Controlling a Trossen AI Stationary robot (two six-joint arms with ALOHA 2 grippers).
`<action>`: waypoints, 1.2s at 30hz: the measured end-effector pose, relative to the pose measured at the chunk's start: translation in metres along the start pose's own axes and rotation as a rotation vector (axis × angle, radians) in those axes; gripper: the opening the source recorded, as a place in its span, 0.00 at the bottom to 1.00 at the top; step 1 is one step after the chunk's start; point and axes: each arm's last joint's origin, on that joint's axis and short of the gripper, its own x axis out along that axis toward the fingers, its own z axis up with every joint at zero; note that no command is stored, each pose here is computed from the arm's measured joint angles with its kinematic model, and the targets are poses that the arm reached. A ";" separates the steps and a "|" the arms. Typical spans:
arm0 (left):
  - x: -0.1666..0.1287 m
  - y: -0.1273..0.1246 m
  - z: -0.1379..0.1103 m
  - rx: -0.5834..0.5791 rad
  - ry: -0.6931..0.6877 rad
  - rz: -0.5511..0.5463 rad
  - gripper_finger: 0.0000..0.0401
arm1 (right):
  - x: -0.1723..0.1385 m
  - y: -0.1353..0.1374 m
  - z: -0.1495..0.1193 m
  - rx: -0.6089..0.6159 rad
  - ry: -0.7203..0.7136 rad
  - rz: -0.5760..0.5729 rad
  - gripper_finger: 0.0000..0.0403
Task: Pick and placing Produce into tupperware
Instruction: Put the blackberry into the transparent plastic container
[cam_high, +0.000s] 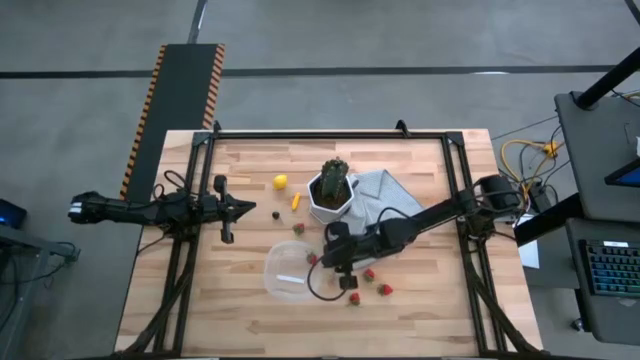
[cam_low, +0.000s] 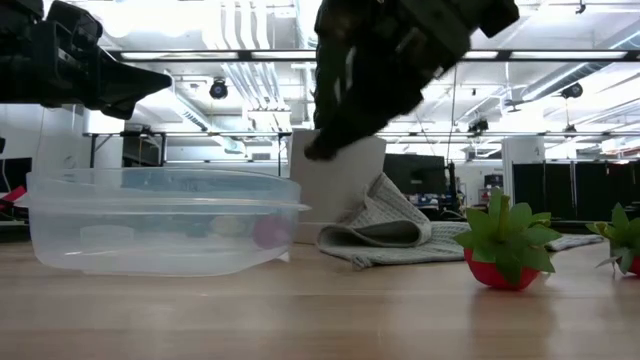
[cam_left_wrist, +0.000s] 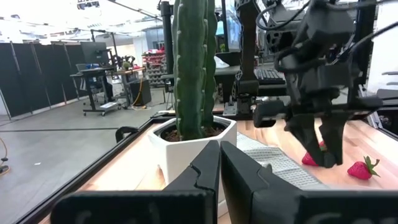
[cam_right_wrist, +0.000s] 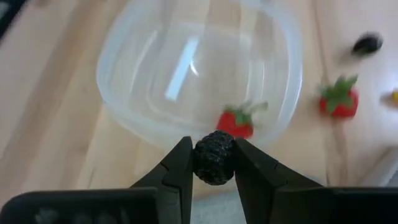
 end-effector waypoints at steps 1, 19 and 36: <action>0.000 0.000 0.000 0.000 0.000 0.000 0.00 | 0.000 -0.001 0.002 -0.005 -0.018 0.002 0.20; 0.000 0.000 0.000 0.001 0.001 0.000 0.00 | 0.043 -0.004 0.026 -0.107 0.040 0.066 0.20; 0.000 0.000 0.000 0.001 0.000 0.000 0.00 | 0.062 -0.003 0.026 -0.117 0.120 0.089 0.22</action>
